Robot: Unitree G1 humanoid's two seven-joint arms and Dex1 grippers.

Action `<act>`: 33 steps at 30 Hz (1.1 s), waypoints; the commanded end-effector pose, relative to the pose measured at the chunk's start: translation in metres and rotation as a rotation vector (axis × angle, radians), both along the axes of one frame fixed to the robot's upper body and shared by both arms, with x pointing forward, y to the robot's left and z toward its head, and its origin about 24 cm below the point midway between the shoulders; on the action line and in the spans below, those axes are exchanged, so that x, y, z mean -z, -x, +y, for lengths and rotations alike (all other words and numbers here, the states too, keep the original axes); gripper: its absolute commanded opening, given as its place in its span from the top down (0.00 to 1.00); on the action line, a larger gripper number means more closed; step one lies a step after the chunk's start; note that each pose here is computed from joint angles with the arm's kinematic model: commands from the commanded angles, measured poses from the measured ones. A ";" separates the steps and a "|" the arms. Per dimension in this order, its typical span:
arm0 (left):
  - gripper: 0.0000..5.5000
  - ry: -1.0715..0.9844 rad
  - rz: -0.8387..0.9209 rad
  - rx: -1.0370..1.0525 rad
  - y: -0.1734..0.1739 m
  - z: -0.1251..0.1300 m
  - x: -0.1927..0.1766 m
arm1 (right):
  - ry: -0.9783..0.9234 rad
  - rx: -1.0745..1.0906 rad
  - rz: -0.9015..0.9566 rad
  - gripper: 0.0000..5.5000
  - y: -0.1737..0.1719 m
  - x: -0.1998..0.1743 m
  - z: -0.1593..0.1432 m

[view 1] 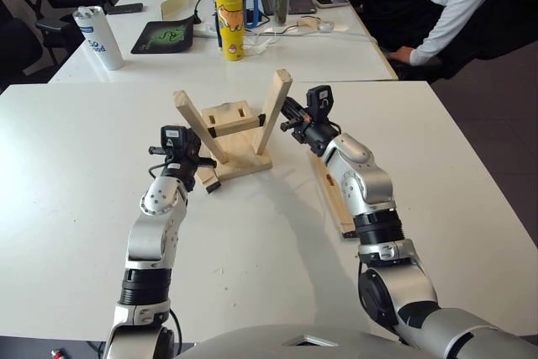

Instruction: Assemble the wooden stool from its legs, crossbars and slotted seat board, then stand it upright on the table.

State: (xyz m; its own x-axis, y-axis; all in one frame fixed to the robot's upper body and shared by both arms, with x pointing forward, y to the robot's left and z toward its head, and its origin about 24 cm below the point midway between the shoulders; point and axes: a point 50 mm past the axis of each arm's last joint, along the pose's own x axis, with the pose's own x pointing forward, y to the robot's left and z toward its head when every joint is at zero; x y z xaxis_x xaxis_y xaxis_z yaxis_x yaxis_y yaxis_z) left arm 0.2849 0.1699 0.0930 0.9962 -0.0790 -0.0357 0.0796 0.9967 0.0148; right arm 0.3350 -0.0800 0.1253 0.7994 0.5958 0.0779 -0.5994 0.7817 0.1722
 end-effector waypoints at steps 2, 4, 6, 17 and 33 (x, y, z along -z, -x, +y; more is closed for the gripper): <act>1.00 -0.017 -0.047 0.063 -0.012 -0.008 -0.014 | -0.023 -0.078 0.011 1.00 0.011 -0.003 0.021; 1.00 -0.031 -0.039 0.066 -0.013 -0.006 -0.012 | -0.023 -0.070 0.006 1.00 0.012 -0.004 0.021; 1.00 -0.037 -0.012 -0.011 -0.013 0.015 -0.006 | -0.051 0.035 0.014 1.00 0.006 -0.004 0.011; 1.00 -0.068 0.060 -0.396 0.003 0.090 0.012 | 0.079 0.896 0.217 1.00 -0.023 0.041 -0.102; 1.00 0.061 0.172 0.036 0.014 -0.010 0.010 | 0.190 0.222 0.329 1.00 0.008 0.051 0.010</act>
